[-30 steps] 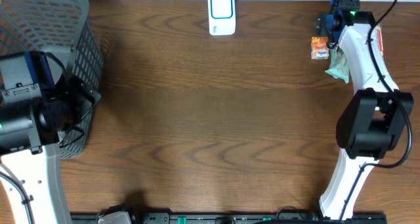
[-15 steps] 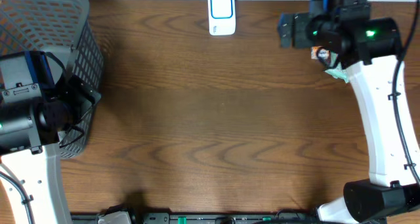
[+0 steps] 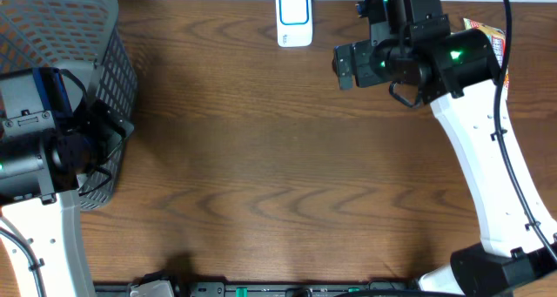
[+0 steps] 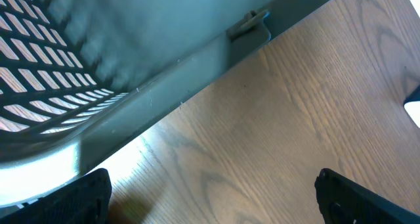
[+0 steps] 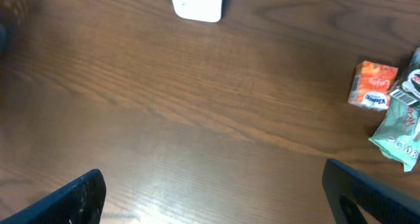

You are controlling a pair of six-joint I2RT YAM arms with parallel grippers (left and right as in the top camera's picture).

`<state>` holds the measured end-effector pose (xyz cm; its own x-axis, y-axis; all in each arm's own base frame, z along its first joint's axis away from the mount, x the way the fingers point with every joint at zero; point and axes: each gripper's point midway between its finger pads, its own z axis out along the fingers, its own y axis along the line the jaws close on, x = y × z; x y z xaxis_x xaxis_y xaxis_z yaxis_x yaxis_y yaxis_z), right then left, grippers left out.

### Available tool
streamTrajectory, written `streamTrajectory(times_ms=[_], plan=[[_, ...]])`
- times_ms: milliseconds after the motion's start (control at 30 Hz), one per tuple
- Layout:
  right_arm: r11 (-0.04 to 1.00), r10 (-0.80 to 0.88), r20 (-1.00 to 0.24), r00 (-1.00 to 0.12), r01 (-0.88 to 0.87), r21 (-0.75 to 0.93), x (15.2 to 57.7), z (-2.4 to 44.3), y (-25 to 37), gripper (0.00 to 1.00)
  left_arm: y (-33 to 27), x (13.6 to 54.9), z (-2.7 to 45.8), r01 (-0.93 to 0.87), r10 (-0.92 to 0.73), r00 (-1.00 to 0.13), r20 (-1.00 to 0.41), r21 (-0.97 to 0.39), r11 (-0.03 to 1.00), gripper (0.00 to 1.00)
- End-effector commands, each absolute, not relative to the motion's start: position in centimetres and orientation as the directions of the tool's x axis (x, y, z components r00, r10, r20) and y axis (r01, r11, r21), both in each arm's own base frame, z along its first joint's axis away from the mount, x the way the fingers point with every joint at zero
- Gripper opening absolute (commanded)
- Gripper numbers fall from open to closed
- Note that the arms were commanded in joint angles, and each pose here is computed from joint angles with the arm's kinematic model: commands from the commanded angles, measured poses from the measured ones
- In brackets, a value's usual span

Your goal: Scan the item barcode

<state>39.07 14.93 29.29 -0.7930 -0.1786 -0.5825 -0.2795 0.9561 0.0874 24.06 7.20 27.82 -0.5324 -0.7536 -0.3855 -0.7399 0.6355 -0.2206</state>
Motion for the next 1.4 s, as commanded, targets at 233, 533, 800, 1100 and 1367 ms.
streamTrajectory(times_ms=[233,533,800,1100,1367], plan=[[0.94,-0.14,-0.746,-0.651,-0.325,0.107,32.9,31.0,13.9,0.99,7.4,23.9,28.2,-0.745,-0.757,-0.519,-0.396,-0.225,0.628,0.98],[0.934,-0.047,-0.865,-0.499,-0.329,0.139,27.4,28.0,11.6,0.99,7.4,23.9,28.2,-0.745,-0.757,-0.519,-0.396,-0.225,0.628,0.98],[0.937,-0.077,-0.816,-0.573,-0.322,0.138,25.0,22.2,10.8,0.99,7.4,23.9,28.2,-0.745,-0.757,-0.519,-0.396,-0.225,0.628,0.98],[0.938,-0.095,-0.782,-0.617,-0.318,0.137,24.4,21.0,10.6,0.99,7.4,23.9,28.2,-0.745,-0.757,-0.519,-0.396,-0.225,0.628,0.98],[0.951,-0.123,-0.744,-0.657,-0.294,0.102,23.7,19.7,9.7,0.99,7.4,23.9,28.2,-0.745,-0.757,-0.519,-0.396,-0.225,0.628,0.98]])
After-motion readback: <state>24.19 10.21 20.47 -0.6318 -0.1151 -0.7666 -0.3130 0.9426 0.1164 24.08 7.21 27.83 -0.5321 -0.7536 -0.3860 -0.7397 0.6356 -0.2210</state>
